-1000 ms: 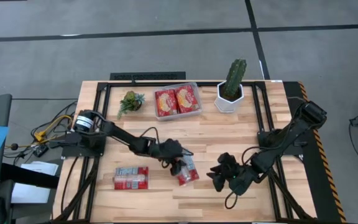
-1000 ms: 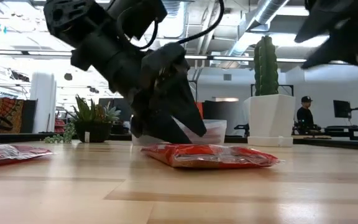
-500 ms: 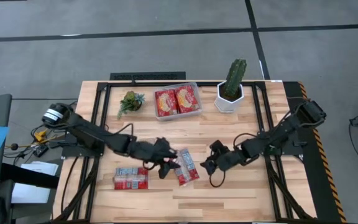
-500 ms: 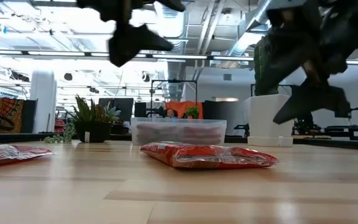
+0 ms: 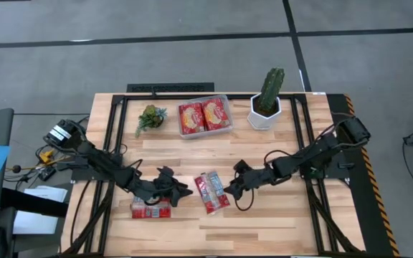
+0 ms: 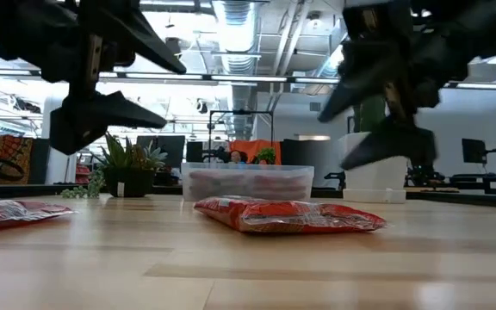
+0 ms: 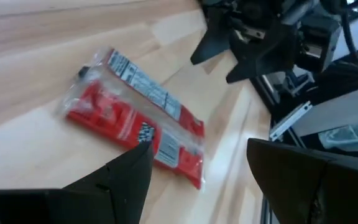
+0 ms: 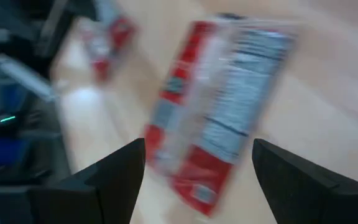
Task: Sort popcorn bags into baskets
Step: Put the red popcorn bag into the transparent bin
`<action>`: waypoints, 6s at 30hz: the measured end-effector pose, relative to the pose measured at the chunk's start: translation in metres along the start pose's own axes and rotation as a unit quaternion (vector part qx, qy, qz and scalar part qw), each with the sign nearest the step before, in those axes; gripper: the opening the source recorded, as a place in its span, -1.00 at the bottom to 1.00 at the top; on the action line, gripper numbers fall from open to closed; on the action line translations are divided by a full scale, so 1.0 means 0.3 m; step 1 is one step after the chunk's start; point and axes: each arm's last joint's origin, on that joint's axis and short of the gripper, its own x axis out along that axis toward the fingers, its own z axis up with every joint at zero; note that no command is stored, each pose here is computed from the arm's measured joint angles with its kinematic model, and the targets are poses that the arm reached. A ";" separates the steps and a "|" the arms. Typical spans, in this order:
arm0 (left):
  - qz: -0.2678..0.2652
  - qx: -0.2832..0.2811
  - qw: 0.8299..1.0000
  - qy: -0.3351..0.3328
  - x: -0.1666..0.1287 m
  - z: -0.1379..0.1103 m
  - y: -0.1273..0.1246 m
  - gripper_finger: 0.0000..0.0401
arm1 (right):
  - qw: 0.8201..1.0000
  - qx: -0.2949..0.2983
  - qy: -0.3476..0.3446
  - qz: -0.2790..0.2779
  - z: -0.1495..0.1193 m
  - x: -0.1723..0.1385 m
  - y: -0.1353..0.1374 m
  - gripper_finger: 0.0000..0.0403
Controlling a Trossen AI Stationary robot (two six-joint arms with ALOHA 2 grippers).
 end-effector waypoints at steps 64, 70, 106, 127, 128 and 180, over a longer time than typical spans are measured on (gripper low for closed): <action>0.013 -0.035 0.998 0.054 0.374 -0.094 0.088 0.24 | 0.998 0.057 0.010 -0.039 -0.001 0.116 -0.127 0.57; -0.018 -0.028 0.995 0.096 0.427 -0.111 0.062 0.24 | 0.998 0.054 0.015 -0.040 -0.012 0.115 -0.124 0.57; 0.162 -0.097 0.974 0.128 0.284 -0.026 0.071 -0.03 | 0.997 0.075 0.000 -0.034 -0.020 0.115 -0.115 0.57; 0.119 -0.110 0.980 0.112 0.390 0.013 0.088 -0.03 | 0.990 0.124 -0.005 -0.069 -0.076 0.102 -0.108 0.57; 0.120 -0.109 0.980 0.112 0.390 0.013 0.088 -0.03 | 0.989 0.129 -0.009 -0.069 -0.080 0.101 -0.106 0.57; 0.090 -0.090 0.984 0.127 0.428 0.065 0.067 -0.03 | 0.988 0.068 0.021 -0.140 0.109 0.214 -0.070 -0.95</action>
